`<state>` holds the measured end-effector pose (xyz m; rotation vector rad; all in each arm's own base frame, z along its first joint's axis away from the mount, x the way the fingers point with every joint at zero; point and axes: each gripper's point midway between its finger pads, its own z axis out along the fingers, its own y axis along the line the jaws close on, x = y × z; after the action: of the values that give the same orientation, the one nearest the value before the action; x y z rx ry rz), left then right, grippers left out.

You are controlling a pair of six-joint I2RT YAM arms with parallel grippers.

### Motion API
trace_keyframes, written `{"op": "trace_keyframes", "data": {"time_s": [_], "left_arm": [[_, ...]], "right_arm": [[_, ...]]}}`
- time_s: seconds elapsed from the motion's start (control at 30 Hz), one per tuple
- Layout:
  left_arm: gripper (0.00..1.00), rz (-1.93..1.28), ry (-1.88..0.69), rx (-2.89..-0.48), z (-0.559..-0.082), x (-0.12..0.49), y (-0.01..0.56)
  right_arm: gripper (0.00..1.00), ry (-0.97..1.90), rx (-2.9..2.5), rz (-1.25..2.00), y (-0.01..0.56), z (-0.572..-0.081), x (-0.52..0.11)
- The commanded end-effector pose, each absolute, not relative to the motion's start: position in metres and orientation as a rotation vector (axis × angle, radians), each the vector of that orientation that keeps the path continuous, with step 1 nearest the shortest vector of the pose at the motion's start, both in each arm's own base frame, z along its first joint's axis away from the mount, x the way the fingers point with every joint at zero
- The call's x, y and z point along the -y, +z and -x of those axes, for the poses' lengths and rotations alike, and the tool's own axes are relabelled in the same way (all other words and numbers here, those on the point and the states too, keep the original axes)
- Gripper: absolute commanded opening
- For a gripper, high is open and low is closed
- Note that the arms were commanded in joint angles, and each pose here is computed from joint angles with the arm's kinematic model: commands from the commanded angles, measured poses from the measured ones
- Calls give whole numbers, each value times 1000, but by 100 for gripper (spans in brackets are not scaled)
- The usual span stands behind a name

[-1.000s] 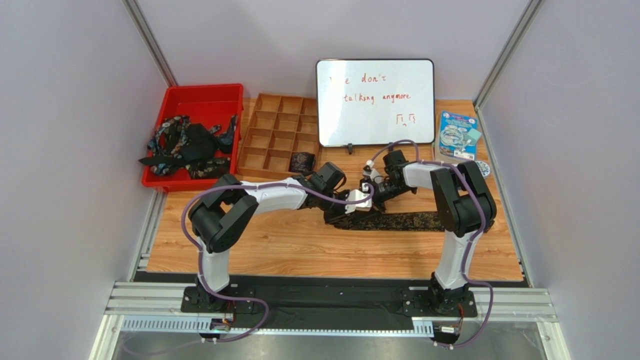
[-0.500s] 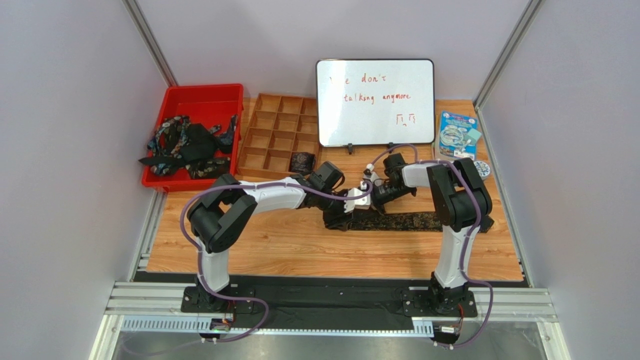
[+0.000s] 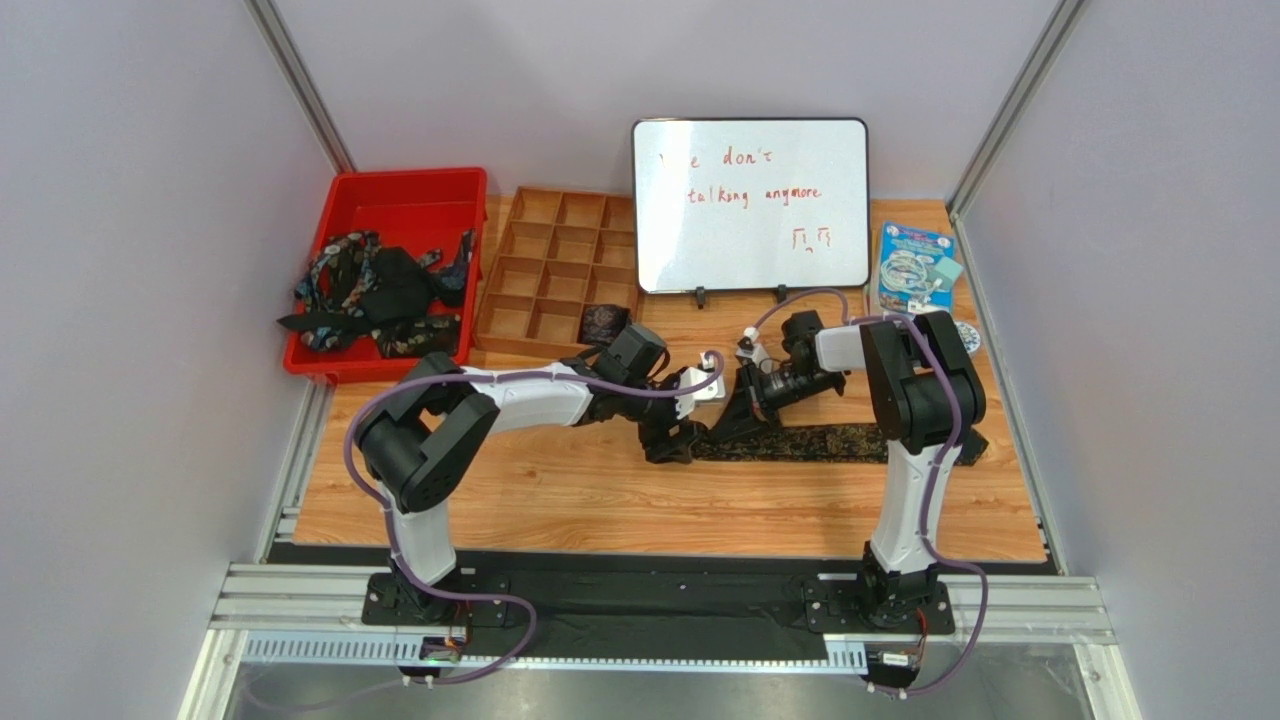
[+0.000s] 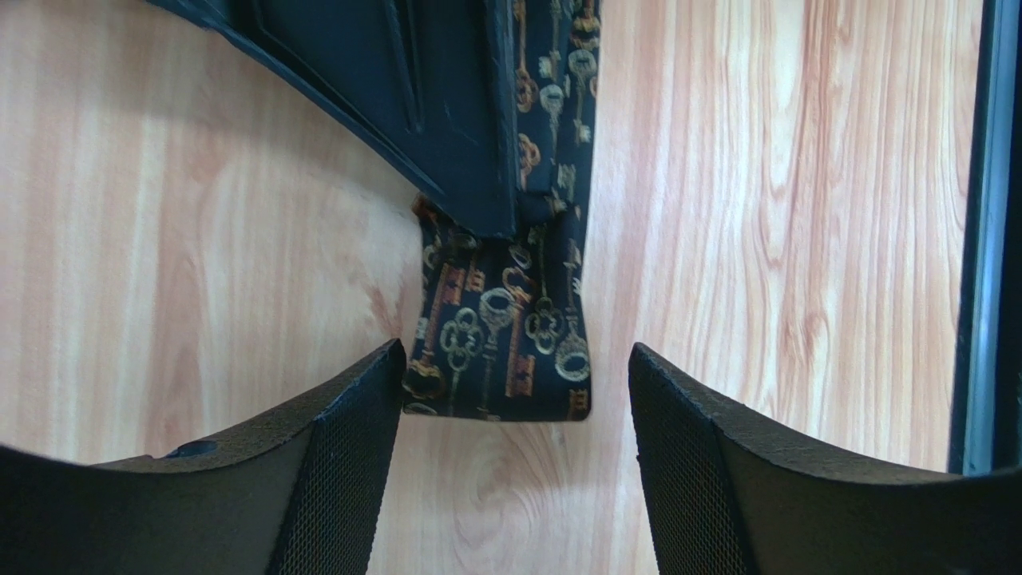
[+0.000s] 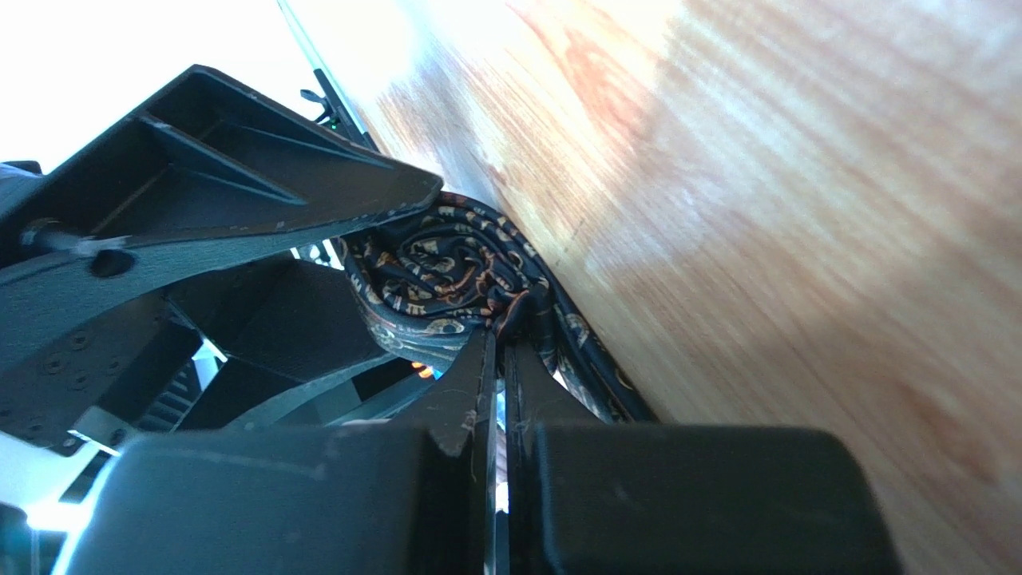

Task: Roll the ties
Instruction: Roll the tie at the center of the board.

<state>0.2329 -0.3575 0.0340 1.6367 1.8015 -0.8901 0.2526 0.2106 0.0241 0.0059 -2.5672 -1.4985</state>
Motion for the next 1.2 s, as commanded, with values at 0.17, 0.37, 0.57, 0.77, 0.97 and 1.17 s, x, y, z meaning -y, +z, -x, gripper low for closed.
{"op": "trace_keyframes", "data": {"time_s": [0.17, 0.37, 0.57, 0.77, 0.97, 1.17], "left_arm": [[71, -1546, -994, -1618, -240, 388, 53], [61, -1562, -975, -1644, -234, 394, 37], [33, -1649, -802, -1754, -235, 380, 15], [26, -1739, -662, -1845, -235, 354, 1], [27, -1781, -649, -1881, -230, 350, -6], [30, -1802, -625, -1900, -231, 349, -11]], "right_arm": [[0, -1177, 2708, 5, -24, -245, -182], [0, -1160, 2723, 7, -31, -247, -180], [0, -1236, 2722, 3, -19, -254, -187], [22, -1369, 2706, -85, 34, -258, -190], [47, -1431, 2718, -123, 65, -259, -196], [45, -1417, 2699, -133, 61, -254, -213]]}}
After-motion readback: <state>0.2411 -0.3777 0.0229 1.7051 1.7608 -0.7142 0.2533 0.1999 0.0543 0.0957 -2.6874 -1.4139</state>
